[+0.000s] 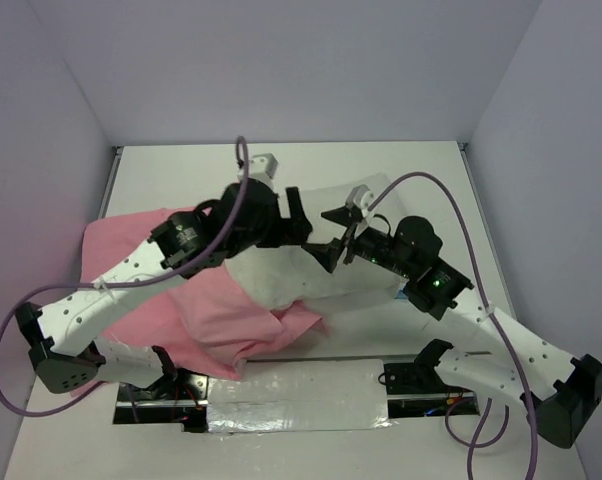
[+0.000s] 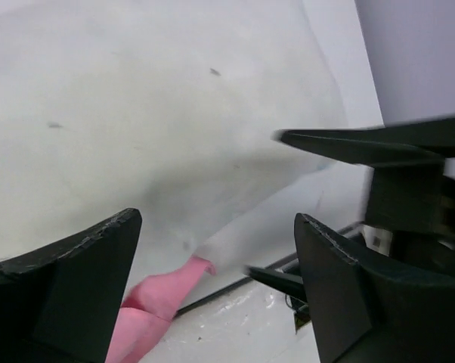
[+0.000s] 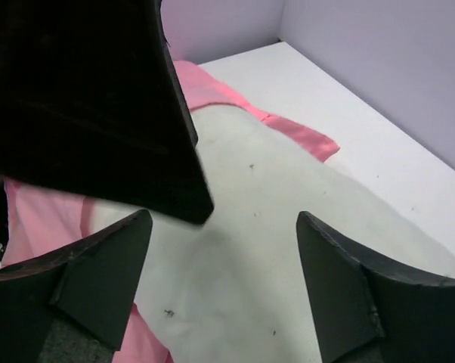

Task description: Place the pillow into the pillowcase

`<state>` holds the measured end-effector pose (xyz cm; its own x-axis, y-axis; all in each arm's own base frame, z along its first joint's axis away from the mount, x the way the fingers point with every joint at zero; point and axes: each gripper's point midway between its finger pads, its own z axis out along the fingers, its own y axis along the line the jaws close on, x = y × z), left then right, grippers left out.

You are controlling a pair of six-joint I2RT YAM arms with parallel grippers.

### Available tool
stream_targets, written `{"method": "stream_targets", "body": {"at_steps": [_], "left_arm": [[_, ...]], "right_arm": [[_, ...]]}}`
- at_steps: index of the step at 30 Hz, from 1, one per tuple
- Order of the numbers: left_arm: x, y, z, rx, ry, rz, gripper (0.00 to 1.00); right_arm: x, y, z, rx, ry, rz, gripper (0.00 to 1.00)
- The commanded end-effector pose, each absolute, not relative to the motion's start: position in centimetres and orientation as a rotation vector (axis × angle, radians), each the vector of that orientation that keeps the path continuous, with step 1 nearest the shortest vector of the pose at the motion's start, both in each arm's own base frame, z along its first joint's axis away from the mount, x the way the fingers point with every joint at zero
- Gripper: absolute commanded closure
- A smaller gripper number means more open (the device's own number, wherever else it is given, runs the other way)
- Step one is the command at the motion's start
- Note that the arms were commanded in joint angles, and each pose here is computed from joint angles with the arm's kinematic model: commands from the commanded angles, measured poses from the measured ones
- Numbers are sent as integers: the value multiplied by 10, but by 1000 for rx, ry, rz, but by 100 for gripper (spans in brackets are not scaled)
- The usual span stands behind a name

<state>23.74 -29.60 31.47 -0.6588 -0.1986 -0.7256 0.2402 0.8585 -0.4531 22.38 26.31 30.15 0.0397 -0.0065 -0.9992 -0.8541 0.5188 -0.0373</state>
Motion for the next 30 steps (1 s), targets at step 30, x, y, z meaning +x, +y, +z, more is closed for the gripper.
{"method": "stream_targets", "body": {"at_steps": [30], "left_arm": [[373,-77,151,-506,2555,199,27]], "right_arm": [[424,359,247,-1130,1685,736,1]]}}
